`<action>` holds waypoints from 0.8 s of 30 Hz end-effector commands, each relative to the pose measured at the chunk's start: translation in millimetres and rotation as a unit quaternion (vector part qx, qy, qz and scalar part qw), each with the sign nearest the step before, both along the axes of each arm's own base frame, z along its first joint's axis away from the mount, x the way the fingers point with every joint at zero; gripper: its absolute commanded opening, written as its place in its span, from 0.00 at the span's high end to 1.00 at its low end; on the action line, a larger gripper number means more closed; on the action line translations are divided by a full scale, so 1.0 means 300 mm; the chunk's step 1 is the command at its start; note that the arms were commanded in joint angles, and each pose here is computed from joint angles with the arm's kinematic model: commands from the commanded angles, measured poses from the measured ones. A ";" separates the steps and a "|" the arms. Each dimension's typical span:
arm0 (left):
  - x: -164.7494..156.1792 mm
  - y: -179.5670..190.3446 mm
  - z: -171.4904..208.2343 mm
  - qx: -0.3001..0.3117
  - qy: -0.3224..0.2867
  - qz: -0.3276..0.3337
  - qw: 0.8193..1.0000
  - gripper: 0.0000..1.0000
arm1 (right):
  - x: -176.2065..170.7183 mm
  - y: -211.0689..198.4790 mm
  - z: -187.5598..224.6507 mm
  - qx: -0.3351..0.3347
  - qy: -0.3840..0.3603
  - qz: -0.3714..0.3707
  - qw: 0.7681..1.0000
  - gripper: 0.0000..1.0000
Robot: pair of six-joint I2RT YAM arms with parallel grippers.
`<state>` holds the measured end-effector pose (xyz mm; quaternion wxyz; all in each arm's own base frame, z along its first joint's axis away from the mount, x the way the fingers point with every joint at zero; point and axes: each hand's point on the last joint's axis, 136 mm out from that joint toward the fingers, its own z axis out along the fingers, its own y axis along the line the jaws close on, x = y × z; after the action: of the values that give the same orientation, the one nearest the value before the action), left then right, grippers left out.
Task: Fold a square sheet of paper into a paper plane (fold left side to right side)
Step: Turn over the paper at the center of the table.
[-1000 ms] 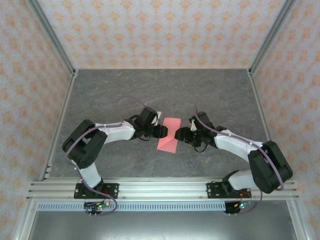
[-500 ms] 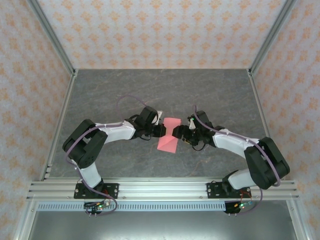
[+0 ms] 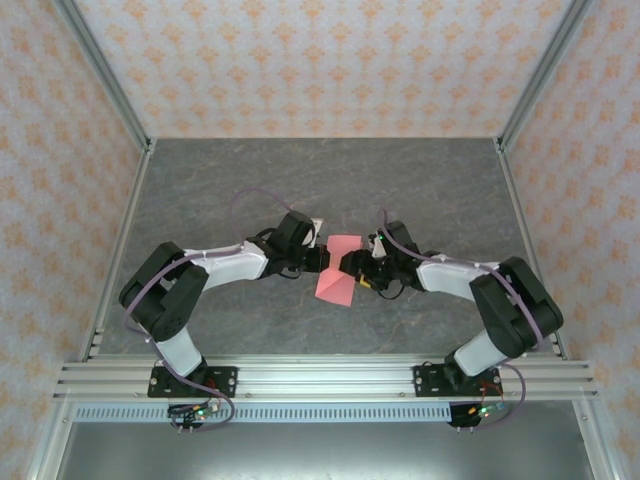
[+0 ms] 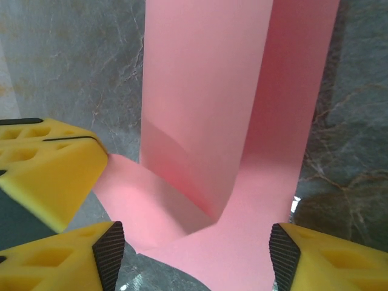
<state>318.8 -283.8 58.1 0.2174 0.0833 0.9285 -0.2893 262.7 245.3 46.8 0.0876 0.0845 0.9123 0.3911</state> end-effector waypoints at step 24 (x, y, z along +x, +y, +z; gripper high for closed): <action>-0.084 0.287 0.416 -0.096 -0.111 0.115 0.982 0.08 | 0.136 0.003 0.516 0.137 -0.209 0.024 0.968 0.99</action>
<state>303.7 -204.8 161.0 0.3462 0.0067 0.8845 -0.3127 297.5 246.4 139.6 0.1919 0.0414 0.8517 0.4859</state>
